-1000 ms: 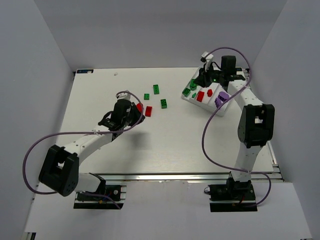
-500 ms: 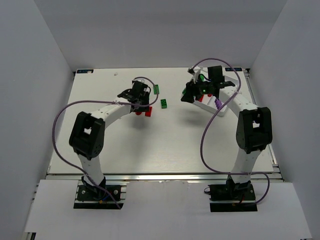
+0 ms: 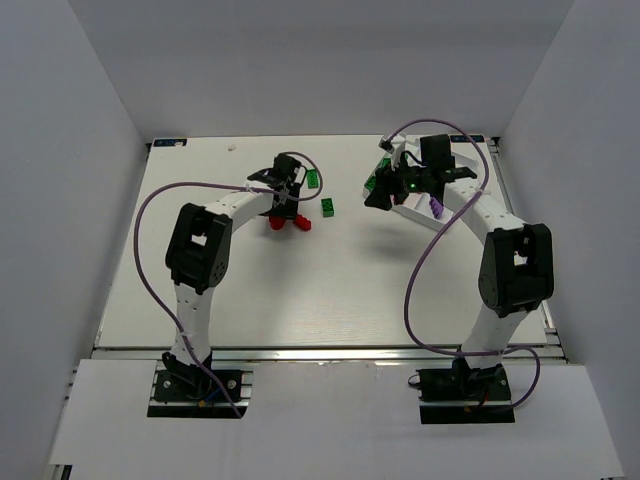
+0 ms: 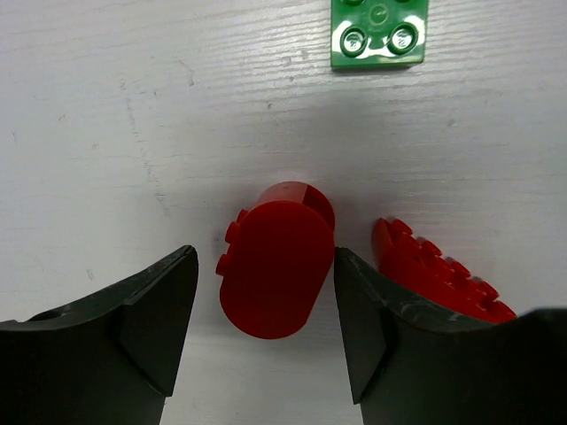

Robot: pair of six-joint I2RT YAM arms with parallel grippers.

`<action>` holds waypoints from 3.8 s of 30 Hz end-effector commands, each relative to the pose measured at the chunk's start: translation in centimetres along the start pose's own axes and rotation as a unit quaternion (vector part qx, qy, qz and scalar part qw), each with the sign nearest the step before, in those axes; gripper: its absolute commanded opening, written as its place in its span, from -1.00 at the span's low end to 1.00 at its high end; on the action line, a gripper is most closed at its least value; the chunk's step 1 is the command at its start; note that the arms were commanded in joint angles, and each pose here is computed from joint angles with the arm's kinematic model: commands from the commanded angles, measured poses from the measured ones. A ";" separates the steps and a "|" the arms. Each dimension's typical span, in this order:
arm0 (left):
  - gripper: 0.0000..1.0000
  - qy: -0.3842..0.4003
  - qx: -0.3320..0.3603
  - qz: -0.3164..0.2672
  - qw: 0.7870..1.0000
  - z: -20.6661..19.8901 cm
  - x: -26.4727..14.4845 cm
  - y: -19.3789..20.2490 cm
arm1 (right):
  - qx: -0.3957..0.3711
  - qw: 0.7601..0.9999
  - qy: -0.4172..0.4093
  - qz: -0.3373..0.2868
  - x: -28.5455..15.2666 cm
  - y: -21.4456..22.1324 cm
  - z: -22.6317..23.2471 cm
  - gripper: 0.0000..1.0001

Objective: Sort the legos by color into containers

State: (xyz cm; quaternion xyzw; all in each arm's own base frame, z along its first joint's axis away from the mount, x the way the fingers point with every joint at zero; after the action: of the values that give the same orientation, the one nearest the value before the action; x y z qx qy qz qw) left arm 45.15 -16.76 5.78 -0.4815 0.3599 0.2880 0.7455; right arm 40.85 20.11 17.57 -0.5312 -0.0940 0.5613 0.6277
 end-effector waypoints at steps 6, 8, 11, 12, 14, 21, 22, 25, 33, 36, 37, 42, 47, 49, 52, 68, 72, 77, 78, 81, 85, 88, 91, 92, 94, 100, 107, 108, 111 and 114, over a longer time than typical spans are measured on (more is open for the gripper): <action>0.38 0.005 0.009 0.001 1.000 0.6 0.3 -0.3 | -0.005 1.000 -0.005 -0.017 -1.1 -1.0 0.7 0.24; 0.31 0.006 0.009 0.005 1.000 0.6 0.6 -0.1 | -0.004 1.000 -0.005 -0.017 -1.1 -1.0 0.7 0.24; 0.02 0.015 0.004 -0.001 1.000 0.4 0.5 -0.4 | -0.007 1.000 -0.006 -0.018 -1.2 -1.1 0.8 0.24; -0.08 0.019 0.002 -0.006 1.000 0.3 0.4 -0.6 | -0.007 1.000 -0.006 -0.017 -1.2 -1.0 0.8 0.24; -0.34 0.022 -0.007 -0.017 1.000 0.4 -0.3 -1.1 | -0.012 1.000 -0.005 -0.019 -1.4 -1.2 0.9 0.23; -0.66 0.104 -0.080 -0.126 0.983 -0.7 -6.9 -5.6 | -0.034 0.998 -0.013 -0.045 -3.9 -2.8 2.0 -0.80; -0.67 0.126 -0.099 -0.143 0.977 -1.3 -7.9 -6.3 | -0.032 0.998 -0.006 -0.057 -4.6 -3.3 1.5 -1.00; -0.69 0.222 -0.133 -0.196 0.946 -4.2 -11.3 -8.7 | -0.019 0.995 0.015 -0.092 -6.6 -4.6 0.7 -1.00; -0.69 0.403 -0.162 -0.260 0.862 -14.4 -15.5 -15.0 | -0.009 0.983 0.084 -0.162 -11.6 -6.2 -1.3 -1.00; -0.69 0.446 -0.167 -0.275 0.835 -18.0 -15.7 -17.9 | 0.001 0.981 0.094 -0.172 -13.0 -5.9 -1.8 -1.00; -0.69 0.457 -0.167 -0.277 0.828 -19.1 -15.9 -18.5 | 0.008 0.980 0.097 -0.174 -13.4 -5.7 -2.0 -1.00; -0.68 0.519 -0.213 -0.327 0.761 -22.6 -15.5 -22.8 | 0.020 0.978 0.100 -0.180 -14.4 -5.0 -2.0 -1.00; -0.68 0.530 -0.253 -0.350 0.729 -24.6 -13.4 -24.9 | 0.033 0.976 0.104 -0.187 -15.4 -4.7 -2.4 -1.00; -0.66 0.524 -0.260 -0.360 0.726 -25.7 -12.7 -25.5 | 0.036 0.975 0.105 -0.190 -15.7 -4.7 -2.6 -1.00; -0.61 0.503 -0.256 -0.372 0.737 -26.8 -11.8 -25.2 | 0.045 0.975 0.103 -0.193 -16.0 -4.4 -2.7 -1.00; -0.29 0.429 -0.231 -0.343 0.803 -29.1 -6.9 -22.4 | 0.066 0.975 0.094 -0.191 -16.2 -3.5 -2.8 -1.00; -0.28 0.411 -0.235 -0.345 0.810 -28.8 -6.3 -22.6 | 0.068 0.975 0.096 -0.190 -16.3 -3.3 -2.7 -1.00; -0.17 0.403 -0.232 -0.335 0.820 -28.9 -5.5 -22.1 | 0.072 0.975 0.093 -0.187 -16.3 -3.1 -2.7 -1.00; -0.16 0.401 -0.231 -0.332 0.822 -28.8 -5.3 -22.0 | 0.073 0.975 0.093 -0.186 -16.2 -3.0 -2.7 -1.00; -0.11 0.403 -0.226 -0.323 0.826 -29.1 -5.0 -21.5 | 0.074 0.975 0.093 -0.186 -16.3 -2.9 -2.8 -1.00; 0.03 0.404 -0.224 -0.320 0.827 -29.2 -5.0 -21.4 | 0.078 0.975 0.091 -0.185 -16.2 -2.9 -2.8 -1.00; 0.12 0.404 -0.226 -0.321 0.826 -29.2 -5.1 -21.5 | 0.077 0.976 0.091 -0.185 -16.1 -2.9 -2.8 -1.00; 0.20 0.404 -0.226 -0.319 0.827 -29.2 -5.1 -21.4 | 0.079 0.976 0.090 -0.183 -16.0 -2.7 -2.9 -1.00; 0.26 0.403 -0.225 -0.319 0.828 -29.1 -5.0 -21.4 | 0.080 0.976 0.091 -0.182 -16.0 -2.6 -3.0 -1.00; 0.30 0.404 -0.224 -0.318 0.828 -29.2 -5.1 -21.4 | 0.081 0.976 0.092 -0.182 -16.0 -2.5 -3.0 -1.00; 0.39 0.405 -0.225 -0.320 0.826 -29.0 -5.5 -21.6 | 0.084 0.976 0.092 -0.179 -15.9 -2.2 -3.0 -1.00; 0.28 0.386 -0.214 -0.364 0.820 -26.3 -9.1 -24.1 | 0.058 0.980 0.080 -0.175 -16.1 -2.7 -2.5 -1.00; 0.22 0.381 -0.212 -0.370 0.820 -25.5 -9.6 -24.4 | 0.051 0.981 0.073 -0.173 -16.2 -2.9 -2.2 -1.00; -0.14 0.363 -0.197 -0.386 0.825 -22.5 -12.0 -24.8 | 0.018 0.985 0.042 -0.163 -16.1 -2.9 -1.3 -0.85; -0.48 0.333 -0.176 -0.389 0.841 -19.2 -13.8 -23.8 | -0.020 0.987 0.016 -0.160 -16.1 -3.3 -0.5 -0.54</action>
State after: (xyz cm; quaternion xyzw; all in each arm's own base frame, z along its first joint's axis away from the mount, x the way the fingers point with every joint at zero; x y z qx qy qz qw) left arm 50.45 -48.28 11.47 -0.7656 0.3808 -0.0763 0.5128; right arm 38.05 6.96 24.91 -0.5057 -0.1117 0.4358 0.7361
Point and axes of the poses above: each gripper's point midway between its finger pads, its own x axis out along the fingers, its own z axis along the line the jaws close on, y = z × x, the point moved 2 cm from there along -x, back along the fingers, and after that the axes turned 13 degrees about x, right-handed, at the moved point
